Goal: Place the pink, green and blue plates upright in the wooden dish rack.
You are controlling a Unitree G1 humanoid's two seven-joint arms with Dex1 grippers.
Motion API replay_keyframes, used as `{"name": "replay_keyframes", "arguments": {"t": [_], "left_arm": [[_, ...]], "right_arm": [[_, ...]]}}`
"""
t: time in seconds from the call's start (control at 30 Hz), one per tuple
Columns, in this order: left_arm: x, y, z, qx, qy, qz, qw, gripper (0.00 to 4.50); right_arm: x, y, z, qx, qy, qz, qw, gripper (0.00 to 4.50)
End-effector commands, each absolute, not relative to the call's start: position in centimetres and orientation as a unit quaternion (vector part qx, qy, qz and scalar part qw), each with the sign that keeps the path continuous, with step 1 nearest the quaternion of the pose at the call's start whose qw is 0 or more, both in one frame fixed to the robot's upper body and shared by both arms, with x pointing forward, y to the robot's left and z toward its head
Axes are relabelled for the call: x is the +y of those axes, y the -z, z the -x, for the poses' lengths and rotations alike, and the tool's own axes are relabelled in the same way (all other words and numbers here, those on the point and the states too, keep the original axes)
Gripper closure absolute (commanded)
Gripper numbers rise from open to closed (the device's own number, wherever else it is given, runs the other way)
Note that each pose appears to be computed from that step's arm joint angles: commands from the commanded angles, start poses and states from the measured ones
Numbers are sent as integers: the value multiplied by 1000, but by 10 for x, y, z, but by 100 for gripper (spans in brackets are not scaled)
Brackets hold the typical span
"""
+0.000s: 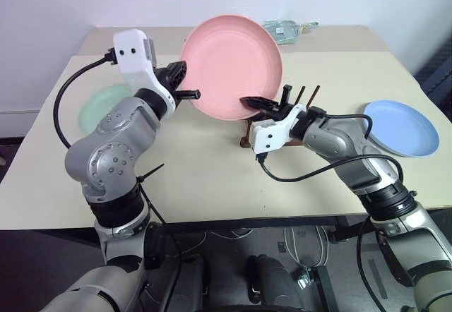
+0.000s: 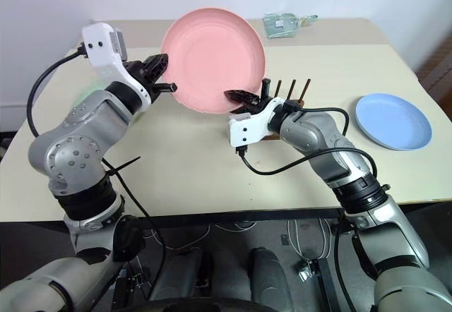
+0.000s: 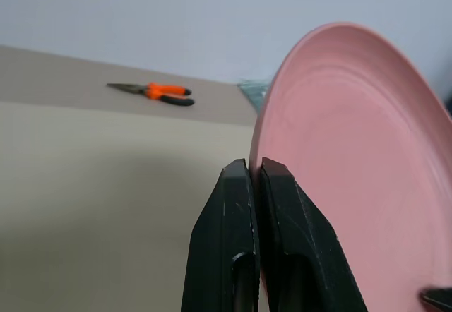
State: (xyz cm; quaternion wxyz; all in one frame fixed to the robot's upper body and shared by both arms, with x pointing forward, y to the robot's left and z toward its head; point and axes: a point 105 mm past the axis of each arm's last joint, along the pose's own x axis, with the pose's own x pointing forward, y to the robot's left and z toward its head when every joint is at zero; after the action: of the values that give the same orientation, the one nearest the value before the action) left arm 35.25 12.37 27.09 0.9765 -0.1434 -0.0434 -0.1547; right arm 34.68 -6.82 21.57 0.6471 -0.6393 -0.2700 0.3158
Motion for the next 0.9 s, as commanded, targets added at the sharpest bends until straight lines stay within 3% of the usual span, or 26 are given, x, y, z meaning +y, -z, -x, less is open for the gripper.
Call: {"name": "replay_keyframes", "arguments": {"t": [0.03, 0.17, 0.27, 0.37, 0.43, 0.57, 0.7, 0.9], "left_arm": [[116, -297, -343, -97, 195, 206, 954, 389], [161, -332, -349, -181, 114, 310, 926, 211], [203, -331, -355, -197, 32, 282, 938, 211], [197, -304, -360, -153, 38, 80, 984, 211], [183, -276, -361, -108, 90, 37, 989, 211], [137, -220, -330, -55, 273, -55, 959, 211], [115, -173, -292, 16, 404, -70, 912, 211], [105, -161, -280, 35, 445, -46, 894, 211]], "right_arm": [[-77, -237, -351, -294, -272, 641, 655, 450], [-91, -250, -356, -298, -237, 638, 669, 450], [-117, -279, -362, -296, -197, 559, 749, 450], [-142, -299, -359, -263, -224, 381, 857, 450], [-155, -308, -355, -235, -259, 221, 910, 450], [-190, -323, -342, -206, -284, 2, 937, 450], [-205, -306, -332, -150, -296, -20, 943, 450], [-214, -288, -329, -108, -287, -43, 951, 450]]}}
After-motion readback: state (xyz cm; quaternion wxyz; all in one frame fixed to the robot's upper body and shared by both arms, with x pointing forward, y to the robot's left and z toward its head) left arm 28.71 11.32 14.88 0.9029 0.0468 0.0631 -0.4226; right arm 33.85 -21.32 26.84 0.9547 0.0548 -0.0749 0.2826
